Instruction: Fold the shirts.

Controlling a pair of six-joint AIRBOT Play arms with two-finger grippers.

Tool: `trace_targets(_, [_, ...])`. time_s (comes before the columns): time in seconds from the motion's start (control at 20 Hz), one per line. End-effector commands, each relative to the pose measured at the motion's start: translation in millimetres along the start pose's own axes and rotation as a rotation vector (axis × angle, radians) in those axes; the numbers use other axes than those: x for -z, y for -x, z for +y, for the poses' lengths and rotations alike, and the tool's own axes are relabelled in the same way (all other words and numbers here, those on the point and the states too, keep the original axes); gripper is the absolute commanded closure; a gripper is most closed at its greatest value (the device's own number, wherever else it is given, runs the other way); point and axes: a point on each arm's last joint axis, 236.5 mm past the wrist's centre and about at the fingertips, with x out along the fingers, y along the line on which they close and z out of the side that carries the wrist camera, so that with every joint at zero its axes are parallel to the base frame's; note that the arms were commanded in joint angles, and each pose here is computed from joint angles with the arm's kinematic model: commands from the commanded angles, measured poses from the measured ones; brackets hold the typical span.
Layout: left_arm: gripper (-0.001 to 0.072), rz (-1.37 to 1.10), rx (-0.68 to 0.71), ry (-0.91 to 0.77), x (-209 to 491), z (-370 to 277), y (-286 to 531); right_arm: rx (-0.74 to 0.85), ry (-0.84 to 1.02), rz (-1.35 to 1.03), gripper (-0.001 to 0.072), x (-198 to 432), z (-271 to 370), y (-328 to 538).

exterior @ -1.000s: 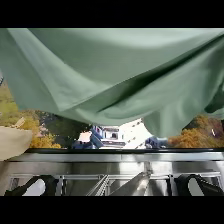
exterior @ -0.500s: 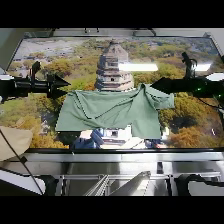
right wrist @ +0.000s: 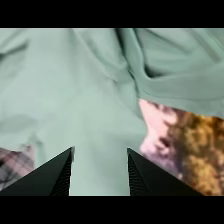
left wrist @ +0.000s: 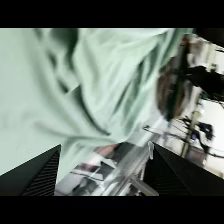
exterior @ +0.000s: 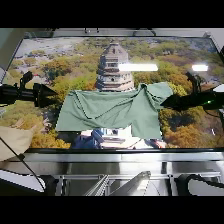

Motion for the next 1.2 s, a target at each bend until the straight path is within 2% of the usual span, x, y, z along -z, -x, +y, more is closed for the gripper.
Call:
trace_targets(0.0, [0.0099, -0.037, -0.165, 0.075, 28.0, 41.2, 14.6, 0.028, 0.02, 0.004, 0.0315, 11.2, -20.9, -22.3])
trace_targets(0.1, [0.0099, -0.064, -0.169, 0.115, 38.7, 49.5, 19.7, -0.015, 0.042, -0.022, 0.029, 2.7, -16.2, -38.1])
trace_targets(0.15, [0.0099, -0.07, -0.172, 0.134, 44.7, 54.5, 22.1, -0.023, 0.034, -0.033, 0.0236, -0.7, -16.1, -45.7])
trace_targets(0.4, [0.01, -0.079, -0.147, 0.212, 60.4, 70.2, 25.3, -0.042, 0.07, -0.043, 0.0244, -17.3, -6.0, -73.9])
trace_targets(0.45, [0.0099, -0.079, -0.149, 0.215, 61.0, 71.6, 24.3, -0.038, 0.085, -0.049, 0.0324, -23.0, -3.4, -76.2])
trace_targets(0.6, [0.0099, -0.106, -0.167, 0.216, 55.8, 77.2, 24.7, -0.041, 0.121, -0.081, 0.0393, -42.1, 6.8, -71.7])
trace_targets(0.65, [0.01, -0.115, -0.183, 0.215, 53.9, 80.9, 25.5, -0.049, 0.13, -0.081, 0.0503, -44.4, 10.6, -70.2])
trace_targets(0.7, [0.01, -0.113, -0.216, 0.211, 54.6, 87.7, 26.2, -0.062, 0.124, -0.074, 0.0581, -43.7, 14.2, -69.3])
trace_targets(0.75, [0.01, -0.1, -0.259, 0.204, 57.8, 96.2, 26.7, -0.076, 0.124, -0.061, 0.065, -40.9, 17.5, -69.1])
trace_targets(0.8, [0.01, -0.08, -0.31, 0.195, 61.4, 105.0, 26.1, -0.088, 0.126, -0.047, 0.0687, -37.3, 20.4, -69.4])
trace_targets(0.9, [0.01, -0.041, -0.382, 0.193, 65.6, 115.0, 19.8, -0.098, 0.129, -0.041, 0.0687, -35.6, 24.5, -70.7])
trace_targets(1.15, [0.0101, 0.093, -0.339, 0.172, 71.2, 107.4, -38.0, -0.153, 0.108, -0.076, 0.0687, -43.4, 41.6, -72.2])
